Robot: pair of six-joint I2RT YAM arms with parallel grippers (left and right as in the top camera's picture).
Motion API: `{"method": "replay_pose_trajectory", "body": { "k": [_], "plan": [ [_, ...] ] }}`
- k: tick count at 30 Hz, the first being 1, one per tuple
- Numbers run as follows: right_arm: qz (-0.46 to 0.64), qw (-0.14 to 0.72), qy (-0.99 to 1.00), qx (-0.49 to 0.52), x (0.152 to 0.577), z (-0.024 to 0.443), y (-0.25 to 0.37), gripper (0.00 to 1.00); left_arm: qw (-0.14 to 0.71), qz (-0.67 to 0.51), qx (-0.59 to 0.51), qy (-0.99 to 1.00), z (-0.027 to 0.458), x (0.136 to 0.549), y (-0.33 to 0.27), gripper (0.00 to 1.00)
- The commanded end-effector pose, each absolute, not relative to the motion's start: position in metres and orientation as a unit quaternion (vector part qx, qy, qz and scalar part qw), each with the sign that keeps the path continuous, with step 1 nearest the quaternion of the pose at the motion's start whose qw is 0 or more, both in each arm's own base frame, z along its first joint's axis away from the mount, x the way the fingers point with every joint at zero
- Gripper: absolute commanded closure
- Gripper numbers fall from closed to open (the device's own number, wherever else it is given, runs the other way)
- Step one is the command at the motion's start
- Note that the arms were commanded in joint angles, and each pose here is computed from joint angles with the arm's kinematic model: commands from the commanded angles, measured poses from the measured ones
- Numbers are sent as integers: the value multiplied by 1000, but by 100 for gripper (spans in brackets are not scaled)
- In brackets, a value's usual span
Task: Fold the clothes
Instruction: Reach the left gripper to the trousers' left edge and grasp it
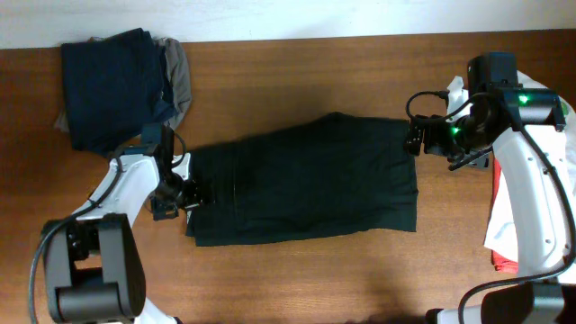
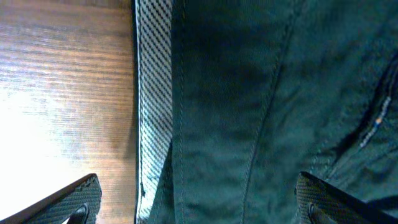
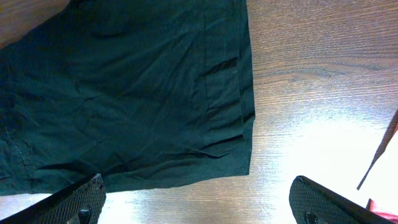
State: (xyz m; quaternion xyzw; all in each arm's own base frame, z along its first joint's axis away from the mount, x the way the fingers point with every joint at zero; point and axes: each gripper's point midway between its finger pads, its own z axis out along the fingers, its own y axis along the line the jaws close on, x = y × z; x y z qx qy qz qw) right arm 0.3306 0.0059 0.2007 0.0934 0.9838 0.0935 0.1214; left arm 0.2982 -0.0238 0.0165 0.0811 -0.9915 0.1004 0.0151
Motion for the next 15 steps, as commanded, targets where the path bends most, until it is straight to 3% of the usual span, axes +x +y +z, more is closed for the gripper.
{"method": "replay_pose_trajectory", "body": {
  "k": [1, 13, 14, 15],
  "plan": [
    [89, 125, 983, 99, 332, 203, 3, 2, 14, 111, 88, -990, 10, 305, -25, 1],
    [89, 125, 983, 99, 332, 203, 3, 2, 30, 169, 72, -983, -8, 301, -45, 5],
    [89, 126, 983, 99, 332, 203, 3, 2, 32, 169, 72, -983, -12, 300, -45, 9],
    [89, 125, 983, 99, 332, 203, 3, 2, 31, 168, 72, -983, -16, 298, -45, 28]
  ]
}}
